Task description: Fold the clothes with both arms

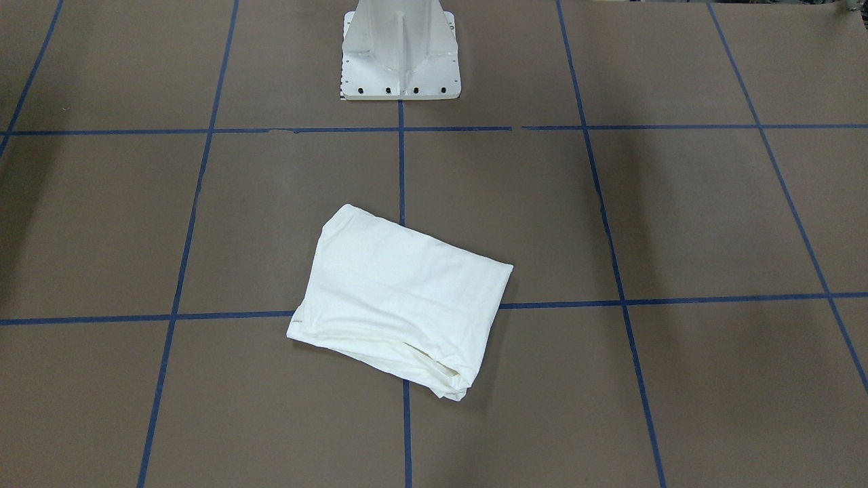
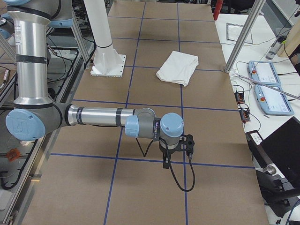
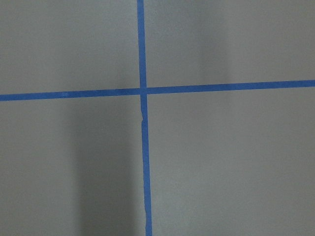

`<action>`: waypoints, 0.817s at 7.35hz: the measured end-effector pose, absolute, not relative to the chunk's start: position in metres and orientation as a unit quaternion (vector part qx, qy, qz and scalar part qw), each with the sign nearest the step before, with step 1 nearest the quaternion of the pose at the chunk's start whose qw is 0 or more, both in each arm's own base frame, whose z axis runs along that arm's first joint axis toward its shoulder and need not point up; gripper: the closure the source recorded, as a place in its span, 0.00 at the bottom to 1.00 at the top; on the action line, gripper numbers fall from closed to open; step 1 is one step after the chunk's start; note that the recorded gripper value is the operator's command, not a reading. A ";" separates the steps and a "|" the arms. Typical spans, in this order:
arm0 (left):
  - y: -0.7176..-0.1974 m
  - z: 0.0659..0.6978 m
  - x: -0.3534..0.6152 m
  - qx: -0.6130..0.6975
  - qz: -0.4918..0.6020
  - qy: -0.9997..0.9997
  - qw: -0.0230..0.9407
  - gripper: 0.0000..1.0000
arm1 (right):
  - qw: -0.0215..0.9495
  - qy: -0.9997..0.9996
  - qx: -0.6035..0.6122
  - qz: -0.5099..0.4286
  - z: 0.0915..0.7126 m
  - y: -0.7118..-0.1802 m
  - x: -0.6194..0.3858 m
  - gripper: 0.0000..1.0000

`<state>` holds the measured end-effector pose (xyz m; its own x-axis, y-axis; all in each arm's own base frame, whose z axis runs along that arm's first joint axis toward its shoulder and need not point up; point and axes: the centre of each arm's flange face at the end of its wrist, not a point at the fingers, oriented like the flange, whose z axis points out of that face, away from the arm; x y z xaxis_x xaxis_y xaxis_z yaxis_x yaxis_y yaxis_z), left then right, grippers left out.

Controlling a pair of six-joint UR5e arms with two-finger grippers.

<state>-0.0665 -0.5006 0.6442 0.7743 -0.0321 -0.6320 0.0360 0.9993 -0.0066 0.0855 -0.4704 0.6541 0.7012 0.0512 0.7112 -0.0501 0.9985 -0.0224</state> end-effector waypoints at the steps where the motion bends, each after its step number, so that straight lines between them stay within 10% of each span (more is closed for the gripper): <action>1: -0.501 0.643 -0.066 0.004 -0.019 0.336 0.942 0.00 | 0.922 -0.386 -0.001 0.027 0.654 -0.471 0.085 0.00; 6: -0.502 0.643 -0.066 0.004 -0.019 0.336 0.942 0.00 | 0.921 -0.388 -0.001 0.028 0.654 -0.470 0.085 0.00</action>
